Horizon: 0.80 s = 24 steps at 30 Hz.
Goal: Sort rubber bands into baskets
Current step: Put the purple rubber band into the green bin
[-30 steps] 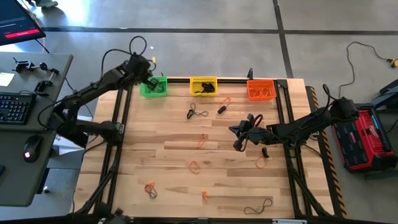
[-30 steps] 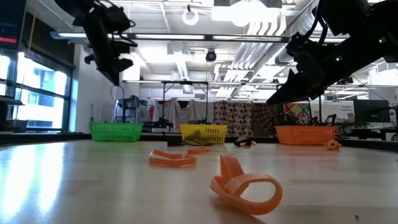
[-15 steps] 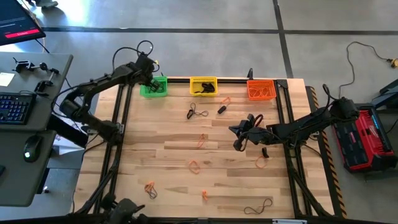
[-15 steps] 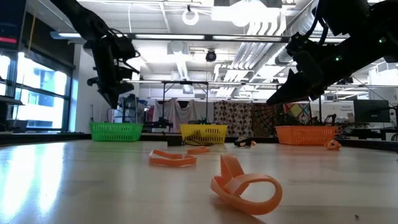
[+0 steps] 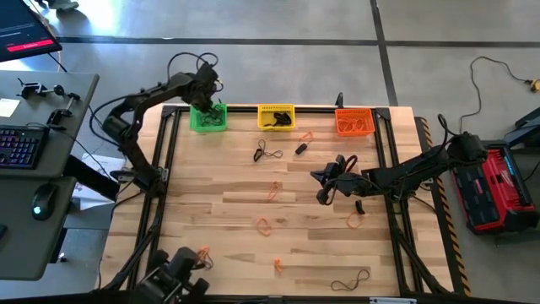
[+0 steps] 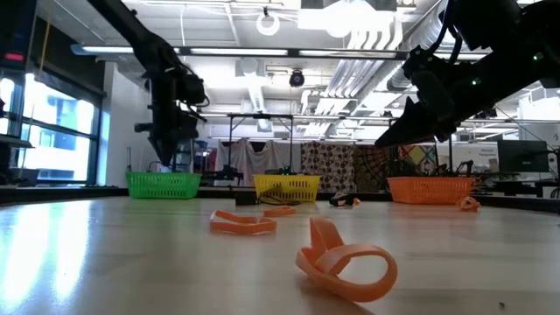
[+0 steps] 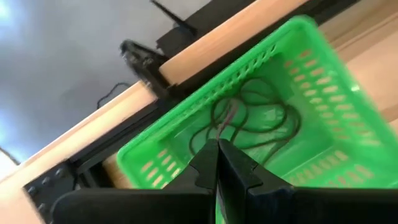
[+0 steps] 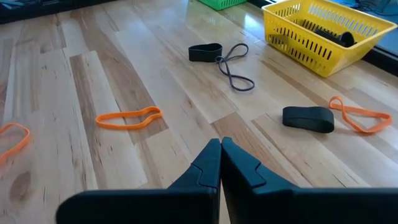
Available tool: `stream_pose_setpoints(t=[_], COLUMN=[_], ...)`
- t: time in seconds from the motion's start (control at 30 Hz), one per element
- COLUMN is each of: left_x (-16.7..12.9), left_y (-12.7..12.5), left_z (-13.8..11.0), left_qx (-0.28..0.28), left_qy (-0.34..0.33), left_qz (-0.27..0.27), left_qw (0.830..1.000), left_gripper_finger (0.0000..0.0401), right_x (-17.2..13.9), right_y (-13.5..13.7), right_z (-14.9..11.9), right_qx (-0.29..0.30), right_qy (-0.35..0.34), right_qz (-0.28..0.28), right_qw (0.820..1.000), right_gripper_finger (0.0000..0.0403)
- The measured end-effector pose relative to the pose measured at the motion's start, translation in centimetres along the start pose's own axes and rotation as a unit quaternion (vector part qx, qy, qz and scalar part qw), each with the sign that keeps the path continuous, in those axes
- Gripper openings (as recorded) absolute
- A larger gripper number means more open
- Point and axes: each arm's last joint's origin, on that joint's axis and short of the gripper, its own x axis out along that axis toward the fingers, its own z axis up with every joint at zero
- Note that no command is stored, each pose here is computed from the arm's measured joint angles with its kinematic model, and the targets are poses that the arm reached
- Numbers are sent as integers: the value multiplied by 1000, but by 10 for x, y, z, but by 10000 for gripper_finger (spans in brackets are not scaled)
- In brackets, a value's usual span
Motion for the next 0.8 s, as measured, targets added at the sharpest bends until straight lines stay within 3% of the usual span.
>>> stream_pose_setpoints(t=[0.2, 0.67, 0.8], left_x=[10, 43, 44], left_y=[0, -9, -15], left_z=[11, 11, 10], left_qx=[-14, -15, 12], left_qy=[4, 54, 57], left_qz=[-35, -34, -36], left_qw=[999, 998, 998], left_gripper_finger=[0, 0, 9], right_x=[0, 0, 0], right_y=[0, -1, -1], right_z=[0, 0, 0], right_qx=[-5, -2, -2], right_qy=[0, -4, -3], right_qz=[0, -12, -12], right_qw=[1000, 1000, 1000], right_gripper_finger=[0, 0, 0])
